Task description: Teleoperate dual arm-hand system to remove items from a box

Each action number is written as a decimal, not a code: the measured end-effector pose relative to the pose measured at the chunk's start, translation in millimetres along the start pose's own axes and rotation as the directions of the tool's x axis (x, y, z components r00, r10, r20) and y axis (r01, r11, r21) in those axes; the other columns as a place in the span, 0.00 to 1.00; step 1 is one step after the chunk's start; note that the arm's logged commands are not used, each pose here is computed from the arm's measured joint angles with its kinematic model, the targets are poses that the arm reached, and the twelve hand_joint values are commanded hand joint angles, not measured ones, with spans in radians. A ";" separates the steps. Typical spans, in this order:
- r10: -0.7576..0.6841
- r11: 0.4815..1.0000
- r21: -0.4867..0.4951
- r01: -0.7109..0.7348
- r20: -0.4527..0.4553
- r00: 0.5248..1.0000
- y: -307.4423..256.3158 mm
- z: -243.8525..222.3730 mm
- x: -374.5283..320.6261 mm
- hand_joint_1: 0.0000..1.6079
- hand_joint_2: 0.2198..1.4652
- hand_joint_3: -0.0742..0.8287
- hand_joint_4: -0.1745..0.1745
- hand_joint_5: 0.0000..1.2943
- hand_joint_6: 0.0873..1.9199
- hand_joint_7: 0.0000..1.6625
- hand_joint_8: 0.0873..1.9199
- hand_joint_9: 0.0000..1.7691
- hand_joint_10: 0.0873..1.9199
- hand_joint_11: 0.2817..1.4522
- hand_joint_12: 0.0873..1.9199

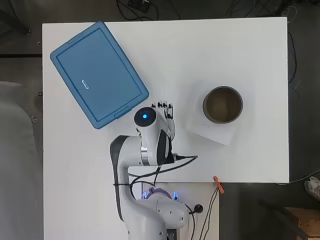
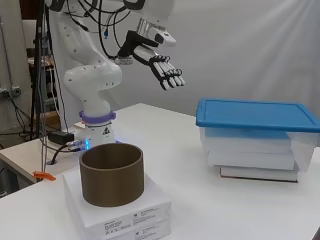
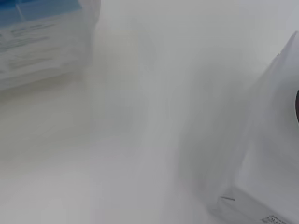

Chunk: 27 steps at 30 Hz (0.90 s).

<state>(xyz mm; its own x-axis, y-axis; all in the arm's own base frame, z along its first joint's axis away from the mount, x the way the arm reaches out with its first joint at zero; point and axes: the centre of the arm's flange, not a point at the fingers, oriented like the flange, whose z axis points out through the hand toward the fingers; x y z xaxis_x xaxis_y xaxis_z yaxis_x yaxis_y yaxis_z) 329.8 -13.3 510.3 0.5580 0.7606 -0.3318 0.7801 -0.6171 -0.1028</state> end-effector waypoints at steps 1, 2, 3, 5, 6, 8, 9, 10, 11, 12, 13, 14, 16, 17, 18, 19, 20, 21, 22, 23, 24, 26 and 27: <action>-0.040 0.999 -0.013 0.040 0.014 0.999 10.4 4.3 7.5 0.08 0.55 0.08 0.47 0.09 0.00 0.09 0.00 0.15 0.00 0.12 0.00; -0.084 0.996 -0.042 0.084 0.018 0.996 19.8 6.2 17.0 0.07 0.53 0.07 0.45 0.06 0.00 0.07 0.00 0.14 0.00 0.11 0.00; -0.115 0.990 -0.074 0.116 0.020 0.993 25.6 4.4 25.2 0.06 0.52 0.07 0.43 0.04 0.00 0.06 0.00 0.13 0.00 0.11 0.00; -0.171 0.979 -0.100 0.175 0.051 0.984 28.2 6.9 41.3 0.06 0.50 0.06 0.38 0.01 0.00 0.04 0.00 0.12 0.00 0.10 0.00; -0.197 0.973 -0.108 0.204 0.069 0.978 26.1 9.7 50.3 0.06 0.49 0.06 0.36 0.00 0.00 0.04 0.00 0.12 0.00 0.09 0.00; -0.252 0.955 -0.134 0.265 0.103 0.962 17.1 18.1 73.5 0.10 0.48 0.06 0.34 0.00 0.00 0.03 0.00 0.11 0.00 0.09 0.00; -0.282 0.944 -0.146 0.297 0.114 0.953 10.9 23.7 83.8 0.11 0.48 0.06 0.33 0.00 0.00 0.02 0.00 0.10 0.00 0.08 0.00; -0.314 0.931 -0.152 0.331 0.124 0.941 5.1 30.0 91.4 0.12 0.47 0.06 0.32 0.00 0.00 0.02 0.00 0.10 0.00 0.08 0.00; -0.347 0.917 -0.159 0.365 0.132 0.929 0.0 36.4 97.8 0.13 0.47 0.06 0.32 0.00 0.00 0.02 0.00 0.10 0.00 0.08 0.00; -0.365 0.907 -0.168 0.386 0.141 0.920 -3.7 39.3 102.0 0.14 0.47 0.06 0.32 0.00 0.00 0.02 0.00 0.10 0.00 0.08 0.00; -0.375 0.899 -0.181 0.399 0.155 0.914 -7.6 42.2 106.1 0.14 0.47 0.06 0.32 0.00 0.00 0.02 0.00 0.10 0.00 0.08 0.00; -0.373 0.895 -0.195 0.401 0.165 0.913 -11.2 46.1 110.1 0.15 0.47 0.06 0.32 0.00 0.00 0.02 0.00 0.10 0.00 0.08 0.00; -0.348 0.894 -0.235 0.383 0.176 0.921 -18.8 56.9 117.4 0.16 0.46 0.06 0.31 0.00 0.00 0.01 0.00 0.10 0.00 0.08 0.00; -0.327 0.895 -0.257 0.365 0.178 0.928 -22.4 62.3 120.1 0.19 0.46 0.06 0.30 0.00 0.00 0.00 0.00 0.10 0.00 0.08 0.00; -0.301 0.899 -0.274 0.341 0.180 0.937 -25.3 66.6 122.7 0.21 0.46 0.07 0.29 0.00 0.00 0.00 0.00 0.09 0.00 0.08 0.00; -0.257 0.905 -0.299 0.303 0.181 0.949 -28.6 69.6 126.1 0.23 0.46 0.07 0.28 0.00 0.00 0.00 0.00 0.08 0.00 0.08 0.00; -0.232 0.906 -0.316 0.280 0.181 0.956 -30.7 70.8 128.5 0.26 0.47 0.08 0.27 0.00 0.00 0.00 0.00 0.07 0.00 0.07 0.00; -0.215 0.905 -0.331 0.268 0.187 0.958 -32.4 72.0 131.3 0.28 0.48 0.08 0.26 0.00 0.00 0.00 0.00 0.06 0.00 0.07 0.00; -0.204 0.900 -0.345 0.265 0.204 0.957 -34.7 74.3 134.6 0.30 0.49 0.09 0.26 0.00 0.00 0.00 0.00 0.05 0.00 0.07 0.00; -0.195 0.891 -0.363 0.271 0.234 0.953 -38.1 78.0 138.8 0.32 0.50 0.09 0.27 0.00 0.00 0.00 0.00 0.05 0.00 0.06 0.00; -0.193 0.885 -0.373 0.278 0.249 0.949 -39.5 80.0 140.9 0.33 0.50 0.09 0.28 0.00 0.00 0.00 0.00 0.04 0.00 0.06 0.00; -0.199 0.874 -0.390 0.291 0.259 0.945 -40.6 84.2 143.2 0.35 0.51 0.10 0.30 0.00 0.00 0.00 0.00 0.03 0.00 0.05 0.00; -0.215 0.860 -0.409 0.306 0.254 0.943 -41.2 86.3 144.2 0.36 0.52 0.10 0.31 0.00 0.00 0.00 0.00 0.02 0.00 0.04 0.00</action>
<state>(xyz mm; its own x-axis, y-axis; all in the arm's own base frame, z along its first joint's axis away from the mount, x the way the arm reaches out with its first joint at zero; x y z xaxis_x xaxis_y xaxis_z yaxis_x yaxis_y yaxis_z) 353.7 104.5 385.8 0.2868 0.7985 -0.5293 0.9571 -0.2153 0.1938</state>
